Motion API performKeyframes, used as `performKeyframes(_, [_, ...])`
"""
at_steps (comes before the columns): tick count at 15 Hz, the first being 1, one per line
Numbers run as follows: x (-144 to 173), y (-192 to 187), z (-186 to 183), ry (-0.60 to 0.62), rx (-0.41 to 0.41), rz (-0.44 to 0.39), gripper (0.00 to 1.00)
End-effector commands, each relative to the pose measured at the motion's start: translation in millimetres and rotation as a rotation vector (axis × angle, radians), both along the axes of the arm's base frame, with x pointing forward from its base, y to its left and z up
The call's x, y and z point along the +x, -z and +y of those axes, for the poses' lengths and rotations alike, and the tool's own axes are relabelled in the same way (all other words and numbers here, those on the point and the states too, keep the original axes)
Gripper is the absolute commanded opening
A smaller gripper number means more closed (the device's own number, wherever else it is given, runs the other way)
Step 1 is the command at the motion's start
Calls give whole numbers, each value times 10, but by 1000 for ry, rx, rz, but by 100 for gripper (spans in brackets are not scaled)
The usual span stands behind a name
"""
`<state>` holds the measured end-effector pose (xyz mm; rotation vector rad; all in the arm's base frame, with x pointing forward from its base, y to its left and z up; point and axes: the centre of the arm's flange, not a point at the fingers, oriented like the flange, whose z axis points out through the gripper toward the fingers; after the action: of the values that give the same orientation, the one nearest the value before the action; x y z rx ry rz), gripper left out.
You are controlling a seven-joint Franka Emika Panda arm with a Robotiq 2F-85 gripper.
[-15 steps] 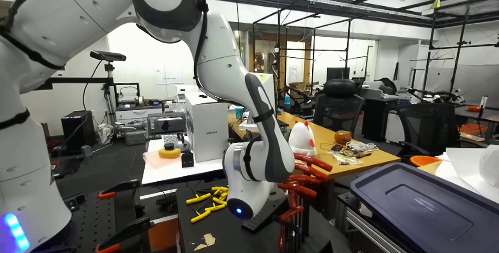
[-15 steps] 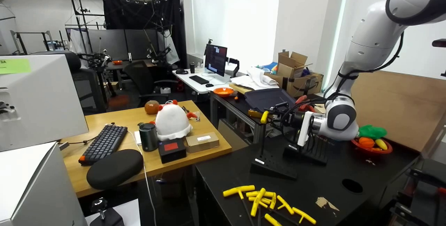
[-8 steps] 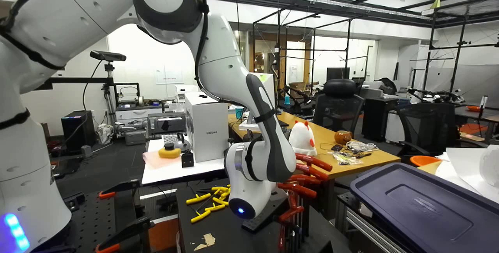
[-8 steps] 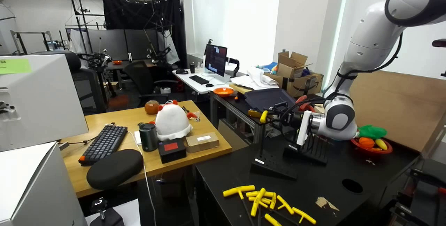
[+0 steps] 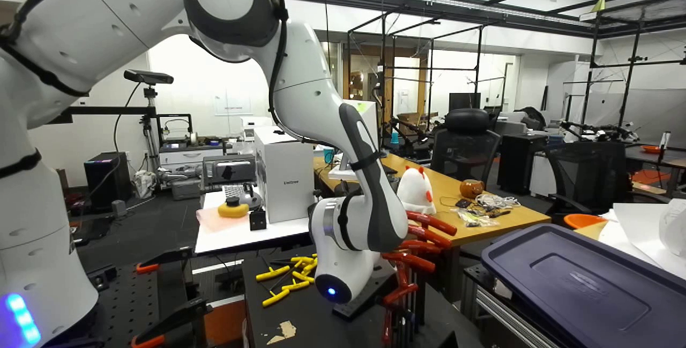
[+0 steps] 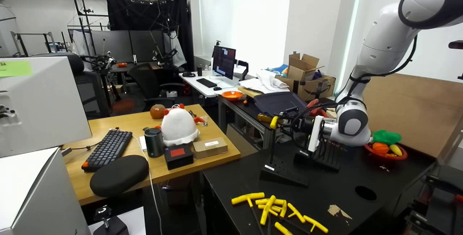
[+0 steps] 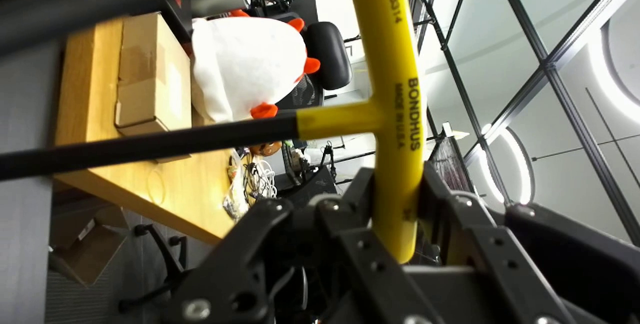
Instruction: Put one of the yellow screwdrivers in the black panel
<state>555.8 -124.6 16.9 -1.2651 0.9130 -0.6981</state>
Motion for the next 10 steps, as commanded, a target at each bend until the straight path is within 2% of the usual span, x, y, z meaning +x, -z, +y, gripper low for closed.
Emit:
performKeyframes(1, [118, -55, -37, -9, 27, 21, 6])
performKeyframes(10, [169, -8, -38, -9, 23, 19, 6])
